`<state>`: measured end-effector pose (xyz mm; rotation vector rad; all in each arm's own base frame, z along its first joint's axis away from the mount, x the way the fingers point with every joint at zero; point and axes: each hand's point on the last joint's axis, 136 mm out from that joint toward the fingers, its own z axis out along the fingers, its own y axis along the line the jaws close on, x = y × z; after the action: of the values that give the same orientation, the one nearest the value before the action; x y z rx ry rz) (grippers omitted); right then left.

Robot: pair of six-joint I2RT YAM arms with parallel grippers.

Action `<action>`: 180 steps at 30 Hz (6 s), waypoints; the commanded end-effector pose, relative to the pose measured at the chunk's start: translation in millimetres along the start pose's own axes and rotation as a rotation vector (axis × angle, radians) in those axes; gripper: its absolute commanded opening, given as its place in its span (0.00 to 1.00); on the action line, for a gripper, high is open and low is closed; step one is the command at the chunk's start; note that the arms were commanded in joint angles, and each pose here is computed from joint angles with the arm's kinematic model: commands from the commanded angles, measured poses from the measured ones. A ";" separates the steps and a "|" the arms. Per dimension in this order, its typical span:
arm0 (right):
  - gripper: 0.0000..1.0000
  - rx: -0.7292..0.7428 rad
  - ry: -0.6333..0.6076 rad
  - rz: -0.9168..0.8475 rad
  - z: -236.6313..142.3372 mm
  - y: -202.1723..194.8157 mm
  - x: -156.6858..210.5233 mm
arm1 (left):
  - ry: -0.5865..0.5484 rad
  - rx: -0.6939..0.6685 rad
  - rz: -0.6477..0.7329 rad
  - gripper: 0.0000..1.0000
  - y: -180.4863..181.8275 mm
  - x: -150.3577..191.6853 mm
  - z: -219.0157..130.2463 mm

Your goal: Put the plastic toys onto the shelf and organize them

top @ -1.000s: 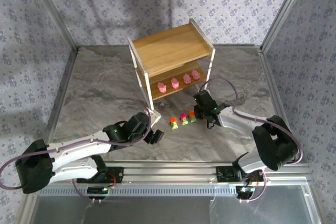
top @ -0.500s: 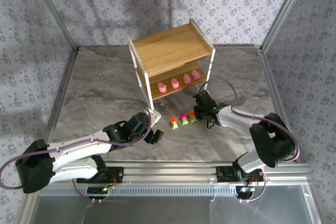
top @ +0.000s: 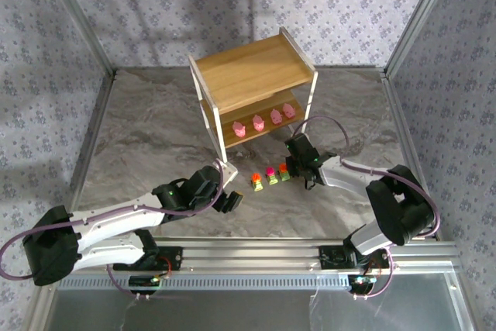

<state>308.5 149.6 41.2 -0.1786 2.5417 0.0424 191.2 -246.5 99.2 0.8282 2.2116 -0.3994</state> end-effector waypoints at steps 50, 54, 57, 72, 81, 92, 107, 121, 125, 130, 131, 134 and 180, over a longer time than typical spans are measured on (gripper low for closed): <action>0.25 -0.017 -0.192 -0.004 -121.3 2.8 -34.2 | -0.162 -0.002 -0.021 0.86 5.9 -24.1 -33.8; 0.25 -0.027 -0.229 -0.013 -143.7 6.4 -47.0 | -0.177 -0.001 -0.025 0.86 6.7 -25.1 -37.0; 0.24 -0.037 -0.260 -0.028 -159.5 11.8 -58.2 | -0.188 -0.005 -0.029 0.86 8.3 -25.7 -39.4; 0.24 -0.055 -0.378 -0.098 -227.5 24.7 -103.6 | -0.207 -0.014 -0.034 0.86 11.0 -27.0 -43.7; 0.25 -0.085 -0.460 -0.111 -266.5 30.1 -133.3 | -0.233 -0.012 -0.040 0.86 12.1 -29.2 -48.5; 0.25 -0.061 -0.520 -0.175 -296.4 36.6 -175.1 | -0.231 -0.016 -0.040 0.86 12.9 -28.9 -49.2; 0.26 -0.066 -0.547 -0.168 -311.3 28.8 -232.2 | -0.223 -0.013 -0.037 0.86 12.0 -27.8 -47.5; 0.26 -0.100 -0.504 -0.071 -277.5 16.9 -275.8 | -0.225 -0.022 -0.043 0.86 14.4 -27.0 -50.4; 0.26 -0.105 -0.481 -0.075 -268.7 17.7 -280.8 | -0.229 -0.023 -0.044 0.86 14.8 -27.3 -51.5; 0.26 -0.104 -0.459 -0.081 -263.1 16.4 -284.5 | -0.227 -0.025 -0.044 0.86 15.1 -27.1 -51.2; 0.26 -0.107 -0.452 -0.082 -261.9 16.6 -284.8 | -0.227 -0.025 -0.046 0.86 15.1 -27.2 -51.1; 0.27 -0.106 -0.439 -0.086 -260.2 16.3 -285.7 | -0.224 -0.026 -0.045 0.86 15.2 -26.7 -50.5; 0.36 -0.071 -0.341 -0.081 -222.9 5.5 -285.5 | -0.222 -0.045 -0.047 0.86 18.5 -26.3 -51.2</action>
<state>418.2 176.7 385.0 -0.2744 2.1833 0.1283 192.0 -217.8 150.1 0.6751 2.0362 -0.4318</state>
